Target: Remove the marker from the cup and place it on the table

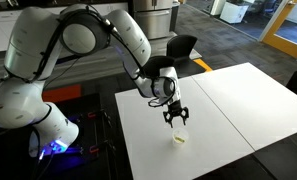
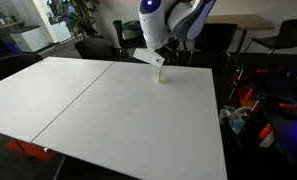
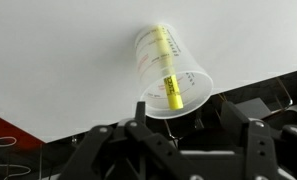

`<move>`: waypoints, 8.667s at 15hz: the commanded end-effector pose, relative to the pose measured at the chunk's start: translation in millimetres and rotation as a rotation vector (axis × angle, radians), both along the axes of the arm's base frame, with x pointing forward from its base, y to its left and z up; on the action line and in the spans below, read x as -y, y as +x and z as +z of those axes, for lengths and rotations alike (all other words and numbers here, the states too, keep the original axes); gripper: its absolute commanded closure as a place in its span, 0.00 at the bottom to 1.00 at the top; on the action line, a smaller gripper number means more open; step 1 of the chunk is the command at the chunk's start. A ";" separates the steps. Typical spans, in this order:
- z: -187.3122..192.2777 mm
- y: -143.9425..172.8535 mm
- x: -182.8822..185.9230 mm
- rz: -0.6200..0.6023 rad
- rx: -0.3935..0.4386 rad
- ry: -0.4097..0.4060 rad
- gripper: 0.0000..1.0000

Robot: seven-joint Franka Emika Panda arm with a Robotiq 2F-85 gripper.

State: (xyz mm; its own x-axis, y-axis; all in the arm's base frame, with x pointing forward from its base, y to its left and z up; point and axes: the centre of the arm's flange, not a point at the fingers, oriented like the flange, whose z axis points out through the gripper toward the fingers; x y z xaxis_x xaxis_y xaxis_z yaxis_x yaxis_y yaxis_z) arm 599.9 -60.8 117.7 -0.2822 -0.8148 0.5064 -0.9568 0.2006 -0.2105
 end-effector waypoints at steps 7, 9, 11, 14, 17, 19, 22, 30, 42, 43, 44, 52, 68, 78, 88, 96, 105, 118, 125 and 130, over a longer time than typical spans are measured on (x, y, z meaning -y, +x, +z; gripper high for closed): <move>8.6 -1.3 14.7 -0.004 0.007 0.025 0.43; 8.1 -1.1 17.6 -0.006 0.005 0.030 0.51; 7.6 -0.7 19.6 -0.002 -0.002 0.033 0.62; 6.2 0.5 22.5 -0.002 -0.012 0.040 0.68; 3.4 2.5 27.5 0.000 -0.025 0.053 0.62; 1.7 3.4 31.9 -0.002 -0.034 0.066 0.62; -0.4 4.9 39.2 -0.006 -0.048 0.082 0.62; -6.7 14.4 56.5 0.004 -0.091 0.119 0.61; -14.7 42.4 66.5 0.055 -0.139 0.154 0.54; -17.0 43.0 64.9 0.057 -0.143 0.158 0.53; -19.1 43.1 63.0 0.057 -0.143 0.161 0.55; -32.8 37.7 62.0 0.030 -0.150 0.166 0.54; -43.0 35.9 77.5 -0.023 -0.172 0.148 0.53; -47.1 34.8 81.9 -0.041 -0.177 0.132 1.00; -24.3 26.1 50.5 -0.008 -0.185 0.062 0.95; 20.5 -4.6 4.5 -0.011 -0.227 -0.054 0.95; 91.2 -56.2 -30.6 -0.058 -0.144 -0.233 0.95; 123.9 -3.9 -38.0 0.233 0.111 -0.129 0.95; 123.5 32.2 -43.2 0.444 0.139 0.025 0.95; 115.2 62.7 -39.9 0.568 0.110 0.161 0.95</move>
